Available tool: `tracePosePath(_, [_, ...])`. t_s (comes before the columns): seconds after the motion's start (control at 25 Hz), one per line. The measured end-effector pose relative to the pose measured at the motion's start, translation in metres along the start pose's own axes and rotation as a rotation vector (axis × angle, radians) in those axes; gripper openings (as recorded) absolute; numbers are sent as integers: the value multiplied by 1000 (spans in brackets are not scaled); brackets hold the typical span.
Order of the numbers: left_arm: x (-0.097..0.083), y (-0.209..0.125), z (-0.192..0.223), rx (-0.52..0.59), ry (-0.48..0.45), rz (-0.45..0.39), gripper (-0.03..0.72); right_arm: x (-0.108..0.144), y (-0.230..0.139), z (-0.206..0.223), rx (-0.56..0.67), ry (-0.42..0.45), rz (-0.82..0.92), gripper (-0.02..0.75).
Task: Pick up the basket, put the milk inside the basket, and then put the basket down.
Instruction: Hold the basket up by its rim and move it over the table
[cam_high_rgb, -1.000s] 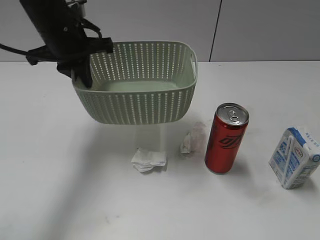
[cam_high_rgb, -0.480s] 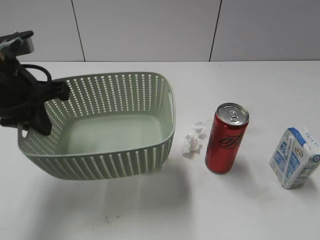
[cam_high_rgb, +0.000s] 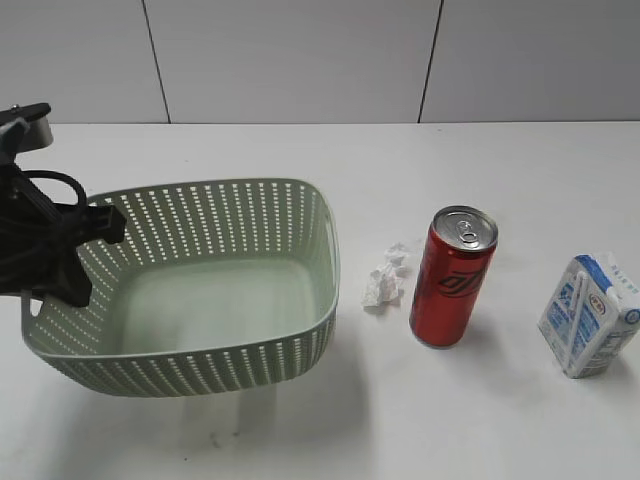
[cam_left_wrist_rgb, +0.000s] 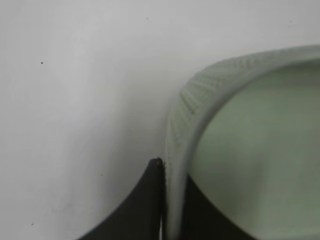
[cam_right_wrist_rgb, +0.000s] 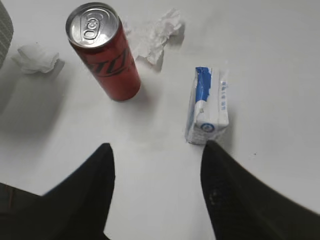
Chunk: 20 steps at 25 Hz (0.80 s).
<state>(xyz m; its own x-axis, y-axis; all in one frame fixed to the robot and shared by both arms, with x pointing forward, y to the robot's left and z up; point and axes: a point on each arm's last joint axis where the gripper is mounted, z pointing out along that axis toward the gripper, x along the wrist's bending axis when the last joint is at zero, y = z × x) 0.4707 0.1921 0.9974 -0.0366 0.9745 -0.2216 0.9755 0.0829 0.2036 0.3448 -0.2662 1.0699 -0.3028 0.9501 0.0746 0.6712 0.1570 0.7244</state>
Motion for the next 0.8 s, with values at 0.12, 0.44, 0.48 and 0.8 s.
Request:
tracePosePath(0.12, [0,0,0,-4,-1,0,4,-4,34,31,115,26,31,424])
tracePosePath(0.44, [0,0,0,-6,0,2,4,-18,78,146,433,94,90,415])
tracePosePath(0.48, [0,0,0,-6,0,2,4,-19,79,159,464,98,97,412])
tracePosePath(0.8, [0,1,0,-7,1,3,4,-29,63,228,647,105,127,99])
